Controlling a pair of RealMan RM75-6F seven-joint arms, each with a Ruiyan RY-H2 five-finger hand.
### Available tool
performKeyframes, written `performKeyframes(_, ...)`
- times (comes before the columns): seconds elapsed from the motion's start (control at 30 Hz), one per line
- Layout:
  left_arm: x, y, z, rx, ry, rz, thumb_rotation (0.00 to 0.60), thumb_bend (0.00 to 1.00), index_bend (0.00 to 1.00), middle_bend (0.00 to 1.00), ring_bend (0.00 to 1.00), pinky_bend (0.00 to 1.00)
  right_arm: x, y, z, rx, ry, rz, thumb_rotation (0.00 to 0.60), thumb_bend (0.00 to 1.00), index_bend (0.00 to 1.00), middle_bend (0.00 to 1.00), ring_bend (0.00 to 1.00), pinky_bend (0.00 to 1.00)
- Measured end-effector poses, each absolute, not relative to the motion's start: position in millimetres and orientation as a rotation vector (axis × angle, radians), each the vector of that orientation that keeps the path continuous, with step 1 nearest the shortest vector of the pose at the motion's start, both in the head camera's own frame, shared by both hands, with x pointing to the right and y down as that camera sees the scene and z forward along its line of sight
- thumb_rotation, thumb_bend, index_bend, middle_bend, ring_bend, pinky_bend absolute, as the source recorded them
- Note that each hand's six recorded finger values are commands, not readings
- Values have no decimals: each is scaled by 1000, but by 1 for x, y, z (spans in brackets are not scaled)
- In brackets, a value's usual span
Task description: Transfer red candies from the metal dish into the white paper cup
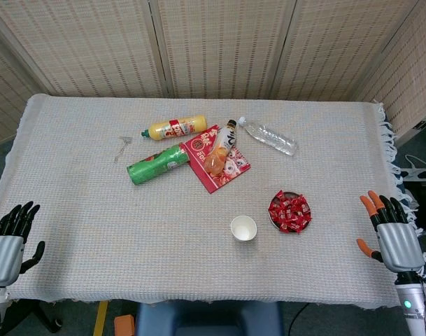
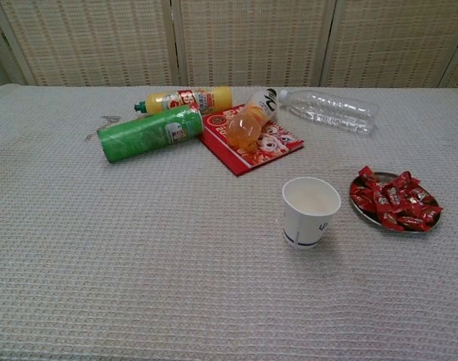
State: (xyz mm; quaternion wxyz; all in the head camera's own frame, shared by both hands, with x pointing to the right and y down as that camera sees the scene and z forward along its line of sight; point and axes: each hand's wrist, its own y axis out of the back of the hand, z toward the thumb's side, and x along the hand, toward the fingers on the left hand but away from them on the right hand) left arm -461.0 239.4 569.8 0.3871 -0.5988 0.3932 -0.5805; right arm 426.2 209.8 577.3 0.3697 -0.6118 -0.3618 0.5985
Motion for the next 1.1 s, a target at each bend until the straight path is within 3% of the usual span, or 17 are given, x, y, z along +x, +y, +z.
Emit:
performKeyframes(0.43, -467, 229, 587, -1555, 986, -1536, 600, 420, 0, 0, 0, 130, 394, 191, 615, -1669, -773, 1519, 597, 163, 0, 0, 0, 0)
performKeyframes(0.87, -478, 223, 591, -1587, 1019, -1573, 600, 419, 0, 0, 0, 134, 322, 154, 695, -1766, -440, 1577, 596, 163, 0, 0, 0, 0)
performKeyframes(1.1, -482, 221, 591, -1596, 1031, -1581, 600, 419, 0, 0, 0, 134, 314, 153, 713, -1780, -396, 1601, 597, 163, 0, 0, 0, 0)
